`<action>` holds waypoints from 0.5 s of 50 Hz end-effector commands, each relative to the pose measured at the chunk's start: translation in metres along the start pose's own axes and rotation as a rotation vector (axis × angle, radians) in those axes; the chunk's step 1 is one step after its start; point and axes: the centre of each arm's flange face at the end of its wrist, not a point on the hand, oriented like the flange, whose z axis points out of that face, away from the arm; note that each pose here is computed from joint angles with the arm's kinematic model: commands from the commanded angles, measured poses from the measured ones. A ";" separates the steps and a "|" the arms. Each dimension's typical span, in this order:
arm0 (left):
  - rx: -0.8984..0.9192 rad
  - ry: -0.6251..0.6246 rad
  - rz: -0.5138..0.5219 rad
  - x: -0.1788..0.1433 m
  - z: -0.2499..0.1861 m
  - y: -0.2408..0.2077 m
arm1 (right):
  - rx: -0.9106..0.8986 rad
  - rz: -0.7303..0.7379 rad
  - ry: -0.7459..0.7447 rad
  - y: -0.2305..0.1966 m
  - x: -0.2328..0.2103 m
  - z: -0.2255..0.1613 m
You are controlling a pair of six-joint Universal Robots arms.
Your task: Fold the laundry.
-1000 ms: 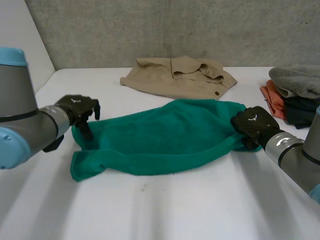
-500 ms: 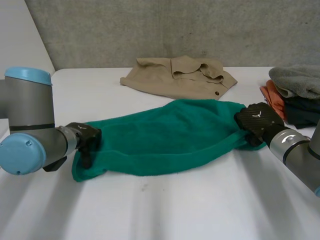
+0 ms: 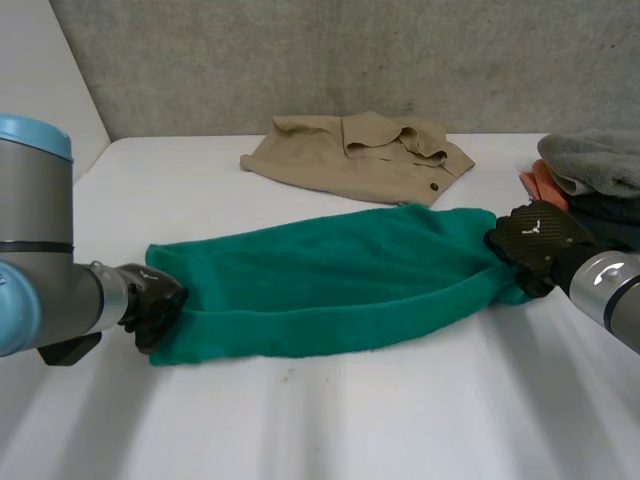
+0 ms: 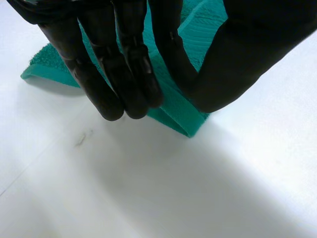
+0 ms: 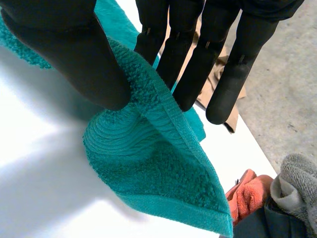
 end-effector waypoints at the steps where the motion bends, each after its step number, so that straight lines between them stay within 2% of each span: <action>1: 0.032 0.004 0.023 -0.004 -0.004 0.003 | -0.024 -0.036 -0.051 -0.004 -0.006 -0.010; 8: 0.118 -0.040 -0.045 -0.010 0.001 -0.006 | -0.014 -0.015 -0.057 -0.002 -0.012 -0.005; 16: 0.157 -0.039 -0.127 -0.001 0.008 -0.020 | 0.002 0.010 -0.044 -0.003 -0.011 -0.004; 25: 0.100 -0.085 -0.111 0.007 0.033 -0.020 | 0.000 0.014 -0.042 -0.002 -0.011 -0.005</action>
